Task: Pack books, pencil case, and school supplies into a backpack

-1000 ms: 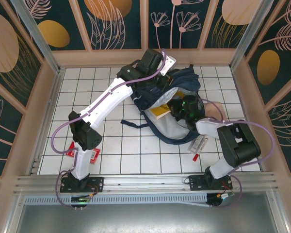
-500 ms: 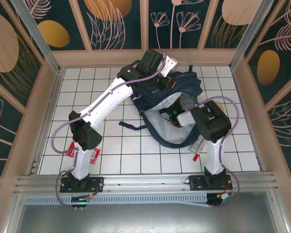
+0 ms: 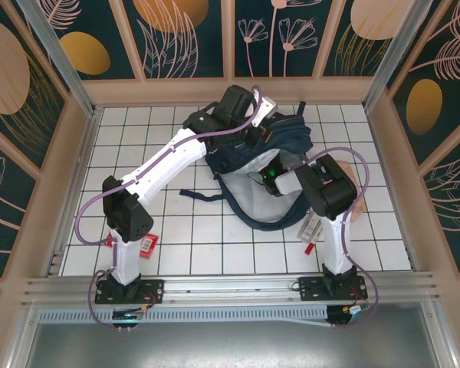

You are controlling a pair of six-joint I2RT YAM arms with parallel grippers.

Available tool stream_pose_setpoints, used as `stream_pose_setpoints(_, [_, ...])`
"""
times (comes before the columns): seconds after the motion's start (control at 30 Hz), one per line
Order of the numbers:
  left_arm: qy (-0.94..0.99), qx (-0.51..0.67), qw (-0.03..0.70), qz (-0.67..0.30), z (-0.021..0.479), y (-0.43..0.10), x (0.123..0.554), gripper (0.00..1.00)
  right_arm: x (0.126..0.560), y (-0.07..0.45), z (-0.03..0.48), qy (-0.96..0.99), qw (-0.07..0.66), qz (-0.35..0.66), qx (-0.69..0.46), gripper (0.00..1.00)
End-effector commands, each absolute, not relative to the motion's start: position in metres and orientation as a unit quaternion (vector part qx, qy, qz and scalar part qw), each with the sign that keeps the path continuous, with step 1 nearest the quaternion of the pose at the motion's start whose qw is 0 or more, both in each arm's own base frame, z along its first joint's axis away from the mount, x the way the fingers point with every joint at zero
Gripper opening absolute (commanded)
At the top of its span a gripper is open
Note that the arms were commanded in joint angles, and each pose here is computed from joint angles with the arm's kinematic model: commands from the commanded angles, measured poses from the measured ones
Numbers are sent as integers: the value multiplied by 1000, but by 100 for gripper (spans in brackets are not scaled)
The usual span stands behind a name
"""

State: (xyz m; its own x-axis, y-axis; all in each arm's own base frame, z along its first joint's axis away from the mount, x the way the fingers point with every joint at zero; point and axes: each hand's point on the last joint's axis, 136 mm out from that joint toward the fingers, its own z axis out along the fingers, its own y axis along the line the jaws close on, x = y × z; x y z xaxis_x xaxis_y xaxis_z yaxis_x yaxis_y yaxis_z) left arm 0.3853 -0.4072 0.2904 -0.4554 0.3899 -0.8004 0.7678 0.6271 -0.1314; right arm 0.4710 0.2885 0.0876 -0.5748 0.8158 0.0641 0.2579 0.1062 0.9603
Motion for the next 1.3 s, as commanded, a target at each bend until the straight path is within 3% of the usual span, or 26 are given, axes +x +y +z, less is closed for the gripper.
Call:
stream_pose_setpoints(0.0, [775,318,488,-245,356,-395,409,0,451,283,93,720,224,527,392,55])
stream_pose_setpoints(0.1, [786,306,493,-215,346,-381,424,0,442,269,93,744,223,498,385,62])
stream_pose_setpoints(0.27, [799,282,492,-200,331,-359,440,0,422,254,93,762,208,490,369,64])
stream_pose_setpoints(0.63, [812,290,471,-186,290,-335,439,0,352,214,105,812,216,452,301,62])
stream_pose_setpoints(0.93, [837,275,446,-156,252,-288,438,0,295,181,110,885,230,374,153,60])
stream_pose_setpoints(1.27, [855,315,392,-130,208,-255,392,0,313,116,143,910,271,280,141,61])
